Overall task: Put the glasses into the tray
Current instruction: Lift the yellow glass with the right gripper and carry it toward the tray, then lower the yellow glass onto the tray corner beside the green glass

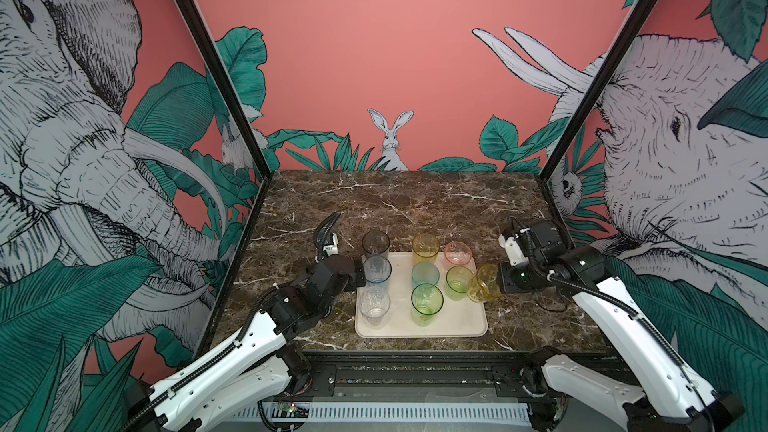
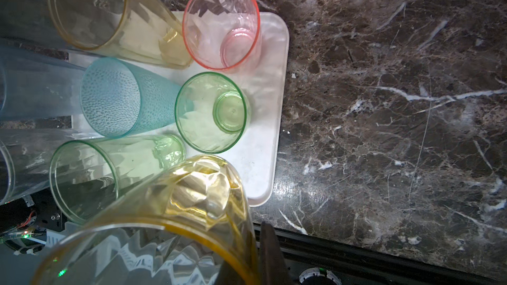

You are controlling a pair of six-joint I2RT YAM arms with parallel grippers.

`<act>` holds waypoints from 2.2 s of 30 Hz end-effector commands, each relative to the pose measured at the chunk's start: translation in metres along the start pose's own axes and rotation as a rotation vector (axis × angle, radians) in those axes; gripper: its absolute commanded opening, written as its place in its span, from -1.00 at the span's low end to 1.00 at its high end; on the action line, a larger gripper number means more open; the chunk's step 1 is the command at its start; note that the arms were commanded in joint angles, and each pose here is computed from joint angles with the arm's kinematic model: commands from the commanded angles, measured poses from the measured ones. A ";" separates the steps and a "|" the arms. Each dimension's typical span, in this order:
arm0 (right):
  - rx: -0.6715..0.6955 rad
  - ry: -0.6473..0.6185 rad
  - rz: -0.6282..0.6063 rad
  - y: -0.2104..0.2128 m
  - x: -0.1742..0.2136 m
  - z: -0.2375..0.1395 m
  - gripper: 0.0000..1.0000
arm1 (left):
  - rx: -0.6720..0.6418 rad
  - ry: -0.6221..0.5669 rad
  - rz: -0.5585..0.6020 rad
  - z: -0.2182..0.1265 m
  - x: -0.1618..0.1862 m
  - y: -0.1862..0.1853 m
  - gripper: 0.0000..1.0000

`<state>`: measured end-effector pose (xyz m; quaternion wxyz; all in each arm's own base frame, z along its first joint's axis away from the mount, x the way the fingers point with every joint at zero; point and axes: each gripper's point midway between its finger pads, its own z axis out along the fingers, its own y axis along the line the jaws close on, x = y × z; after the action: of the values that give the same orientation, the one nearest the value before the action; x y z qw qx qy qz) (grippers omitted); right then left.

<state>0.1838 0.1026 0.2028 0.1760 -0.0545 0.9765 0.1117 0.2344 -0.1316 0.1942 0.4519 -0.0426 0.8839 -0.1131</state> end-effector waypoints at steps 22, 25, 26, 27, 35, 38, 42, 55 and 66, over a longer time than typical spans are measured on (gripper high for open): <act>0.057 0.025 -0.036 -0.005 0.041 0.049 -1.00 | -0.004 -0.007 -0.027 0.000 0.004 0.006 0.93; 0.081 0.020 -0.008 -0.011 0.044 0.058 -1.00 | -0.009 0.001 -0.023 0.001 0.006 0.006 0.93; 0.080 0.015 -0.010 -0.009 0.043 0.059 -1.00 | -0.008 0.002 -0.026 0.002 0.006 0.006 0.93; 0.078 0.004 -0.006 -0.008 0.041 0.060 -1.00 | -0.007 0.006 -0.028 0.003 0.008 0.006 0.93; 0.077 0.024 -0.018 -0.001 0.045 0.082 -1.00 | -0.006 0.021 -0.038 0.005 0.015 0.008 0.93; 0.087 0.028 -0.023 -0.001 0.046 0.087 -1.00 | -0.010 0.018 -0.036 0.004 0.014 0.009 0.93; 0.084 0.031 -0.035 0.001 0.046 0.093 -1.00 | -0.012 0.016 -0.036 0.005 0.015 0.010 0.93; 0.103 0.069 -0.048 0.001 0.051 0.114 -1.00 | -0.012 0.027 -0.036 0.007 0.018 0.009 0.93; 0.136 0.104 -0.074 0.001 0.055 0.124 -1.00 | -0.014 0.030 -0.038 0.008 0.020 0.010 0.93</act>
<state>0.1723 0.1290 0.0731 0.1301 -0.0844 0.9869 0.0445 0.2292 -0.1300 0.1770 0.4384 -0.0483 0.8897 -0.1175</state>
